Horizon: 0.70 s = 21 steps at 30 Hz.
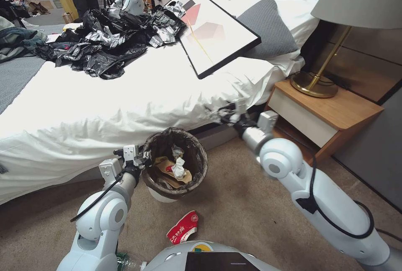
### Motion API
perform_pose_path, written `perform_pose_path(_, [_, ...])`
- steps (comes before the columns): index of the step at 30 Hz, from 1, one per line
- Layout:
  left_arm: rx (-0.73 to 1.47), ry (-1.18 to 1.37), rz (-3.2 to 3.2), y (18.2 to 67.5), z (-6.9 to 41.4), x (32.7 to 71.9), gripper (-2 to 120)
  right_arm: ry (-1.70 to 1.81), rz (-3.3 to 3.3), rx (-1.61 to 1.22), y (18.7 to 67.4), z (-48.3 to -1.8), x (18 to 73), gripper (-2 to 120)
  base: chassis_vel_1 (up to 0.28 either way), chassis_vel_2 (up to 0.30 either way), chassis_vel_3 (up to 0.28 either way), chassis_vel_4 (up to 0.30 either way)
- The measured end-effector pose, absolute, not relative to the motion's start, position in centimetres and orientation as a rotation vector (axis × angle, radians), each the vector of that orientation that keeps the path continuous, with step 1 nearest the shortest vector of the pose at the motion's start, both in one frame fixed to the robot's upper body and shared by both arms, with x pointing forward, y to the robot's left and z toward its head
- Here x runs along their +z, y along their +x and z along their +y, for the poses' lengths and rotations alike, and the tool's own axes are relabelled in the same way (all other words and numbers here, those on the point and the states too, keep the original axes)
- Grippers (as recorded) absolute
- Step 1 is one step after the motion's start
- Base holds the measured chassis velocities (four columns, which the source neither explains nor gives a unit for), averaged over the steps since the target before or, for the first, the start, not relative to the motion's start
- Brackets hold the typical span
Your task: Pick up the trash bin, then pick up the garbage from the floor and place it into the trash bin.
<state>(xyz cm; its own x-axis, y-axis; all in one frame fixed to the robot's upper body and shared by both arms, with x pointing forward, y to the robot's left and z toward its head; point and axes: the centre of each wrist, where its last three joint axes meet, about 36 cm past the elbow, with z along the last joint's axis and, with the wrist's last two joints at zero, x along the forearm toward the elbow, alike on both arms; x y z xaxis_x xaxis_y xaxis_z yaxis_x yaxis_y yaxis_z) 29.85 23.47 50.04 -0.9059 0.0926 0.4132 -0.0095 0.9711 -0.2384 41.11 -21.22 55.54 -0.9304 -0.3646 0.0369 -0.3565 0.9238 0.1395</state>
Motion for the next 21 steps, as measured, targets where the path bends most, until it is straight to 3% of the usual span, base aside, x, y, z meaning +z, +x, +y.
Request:
perform_pose_path(5, [0.314, -0.044, -2.683, 29.6, 23.4, 50.1, 5, 0.151, -3.259, 0.066, 40.8, -25.9, 54.1, 100, 0.000, 0.000, 0.000, 0.000])
perform_pose_path(10, [0.309, -0.047, -2.683, 29.4, 23.3, 50.2, 5, -0.246, -3.336, 0.316, 38.4, -29.4, 49.0, 100, 0.000, 0.000, 0.000, 0.000])
perform_pose_path(15, [0.319, -0.060, -2.685, 29.3, 23.1, 50.3, 5, -0.442, -3.301, 0.327, 35.4, -30.0, 44.5, 100, 0.000, 0.000, 0.000, 0.000])
perform_pose_path(21, [0.326, -0.058, -2.684, 29.3, 23.2, 50.4, 5, -0.489, -3.300, 0.323, 35.1, -29.7, 42.7, 100, 0.000, 0.000, 0.000, 0.000])
